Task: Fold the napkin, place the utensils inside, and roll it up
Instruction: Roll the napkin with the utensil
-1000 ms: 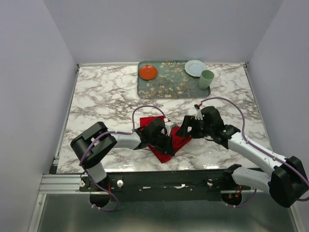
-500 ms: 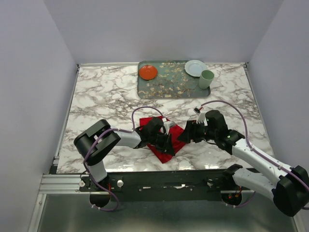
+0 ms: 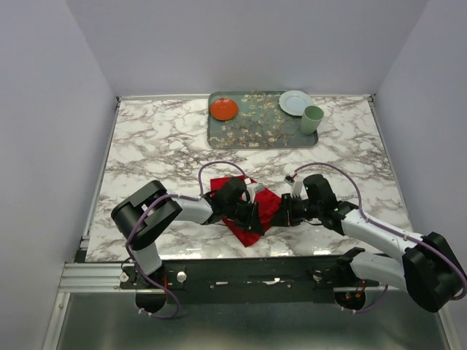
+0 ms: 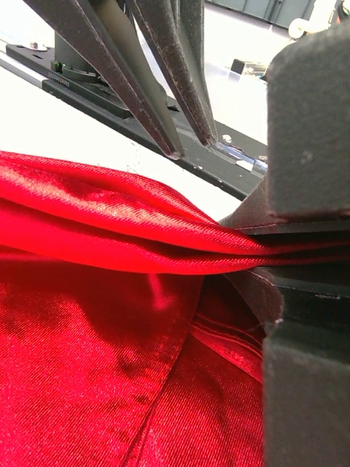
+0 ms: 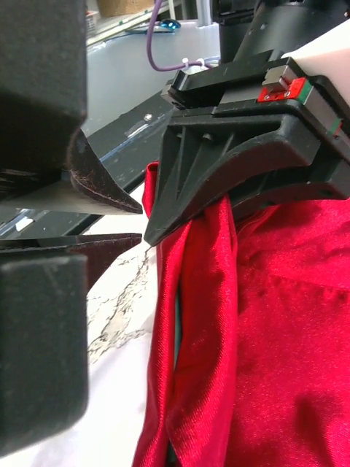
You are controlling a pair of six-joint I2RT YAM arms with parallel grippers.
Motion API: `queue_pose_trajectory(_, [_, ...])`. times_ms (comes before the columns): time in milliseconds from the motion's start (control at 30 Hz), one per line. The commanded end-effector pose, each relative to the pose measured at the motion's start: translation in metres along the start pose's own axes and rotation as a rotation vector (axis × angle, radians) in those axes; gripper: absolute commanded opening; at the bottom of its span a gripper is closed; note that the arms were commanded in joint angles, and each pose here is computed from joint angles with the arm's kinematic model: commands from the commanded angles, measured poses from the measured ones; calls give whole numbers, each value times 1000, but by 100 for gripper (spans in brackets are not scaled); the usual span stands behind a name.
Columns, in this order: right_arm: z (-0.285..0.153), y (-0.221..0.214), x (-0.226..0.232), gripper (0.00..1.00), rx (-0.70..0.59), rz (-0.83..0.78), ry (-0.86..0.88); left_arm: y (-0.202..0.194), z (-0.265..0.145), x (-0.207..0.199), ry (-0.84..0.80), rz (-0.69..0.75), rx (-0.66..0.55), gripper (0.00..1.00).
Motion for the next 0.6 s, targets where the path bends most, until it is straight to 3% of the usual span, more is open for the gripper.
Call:
queue_pose_trajectory(0, [8,8,-2,24,-44,-18,8,1,-4,-1,-3,2,-31,0])
queue_pose_trajectory(567, [36,20,-12,23,-28,25,29,6,-8,0,43,42,-64,2])
Point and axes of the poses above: each gripper's point midway between its finger pads, its own z axis out along the fingers, its own x axis along the line the jaws close on, y = z × x, the point moved 4 cm from there along -z, back along the fingers, and after that the axes turned 11 degrees about -z, right-handed, at the moved point
